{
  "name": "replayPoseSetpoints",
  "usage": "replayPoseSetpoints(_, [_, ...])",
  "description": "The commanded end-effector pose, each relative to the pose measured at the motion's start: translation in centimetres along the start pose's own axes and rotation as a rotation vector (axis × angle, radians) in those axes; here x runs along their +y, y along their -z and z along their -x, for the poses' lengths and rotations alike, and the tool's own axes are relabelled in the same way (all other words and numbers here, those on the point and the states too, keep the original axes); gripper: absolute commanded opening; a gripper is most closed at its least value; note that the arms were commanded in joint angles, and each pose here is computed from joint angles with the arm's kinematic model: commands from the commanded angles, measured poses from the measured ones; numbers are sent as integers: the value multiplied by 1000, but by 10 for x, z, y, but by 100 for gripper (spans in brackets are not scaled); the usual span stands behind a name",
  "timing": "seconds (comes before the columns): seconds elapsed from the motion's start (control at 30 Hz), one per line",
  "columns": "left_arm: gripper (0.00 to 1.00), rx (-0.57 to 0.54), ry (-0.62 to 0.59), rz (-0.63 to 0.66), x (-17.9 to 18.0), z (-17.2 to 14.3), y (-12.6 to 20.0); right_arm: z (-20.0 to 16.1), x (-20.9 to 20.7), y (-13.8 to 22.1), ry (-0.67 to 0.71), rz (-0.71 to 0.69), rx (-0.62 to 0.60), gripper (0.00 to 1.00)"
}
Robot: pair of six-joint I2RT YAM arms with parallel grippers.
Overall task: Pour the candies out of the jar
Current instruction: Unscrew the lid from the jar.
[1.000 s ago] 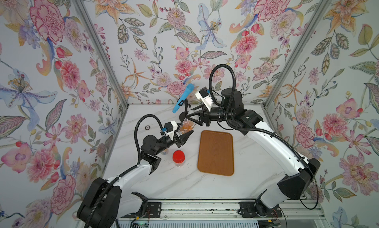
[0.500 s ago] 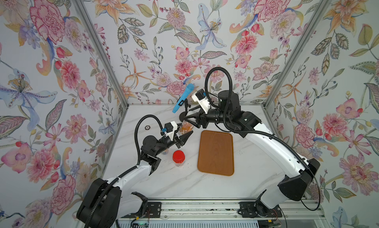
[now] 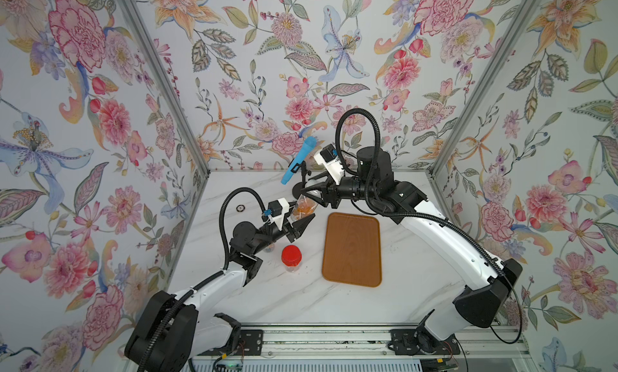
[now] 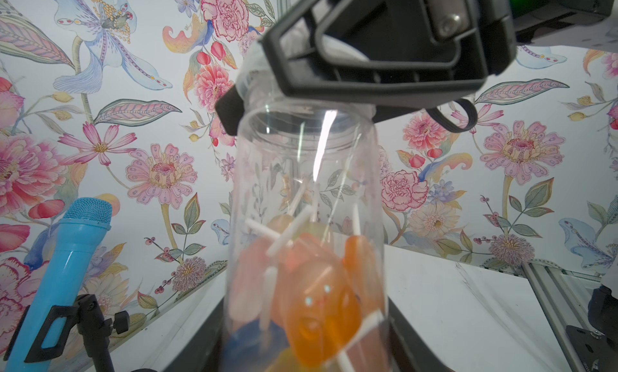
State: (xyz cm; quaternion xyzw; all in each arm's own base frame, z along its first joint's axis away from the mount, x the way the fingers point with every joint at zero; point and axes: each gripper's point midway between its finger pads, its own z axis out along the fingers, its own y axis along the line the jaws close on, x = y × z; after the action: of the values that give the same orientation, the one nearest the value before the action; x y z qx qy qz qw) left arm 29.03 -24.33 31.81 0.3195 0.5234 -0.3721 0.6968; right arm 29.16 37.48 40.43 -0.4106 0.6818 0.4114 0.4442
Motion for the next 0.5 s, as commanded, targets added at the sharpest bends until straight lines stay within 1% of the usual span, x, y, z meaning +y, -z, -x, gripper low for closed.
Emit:
replayPoseSetpoints(0.0, [0,-18,-9,41,7,3,6,20,18,19,-30,110,-53,49])
replayPoseSetpoints(0.2, [0,-14,-9,52,10,-1,8,25,34,23,-112,271,-39,49])
replayPoseSetpoints(0.37, [0,-14,-5,54,11,-3,8,30,48,27,-132,357,-37,49])
replayPoseSetpoints(0.47, [0,-12,-1,54,12,-4,8,32,53,27,-124,360,-41,50])
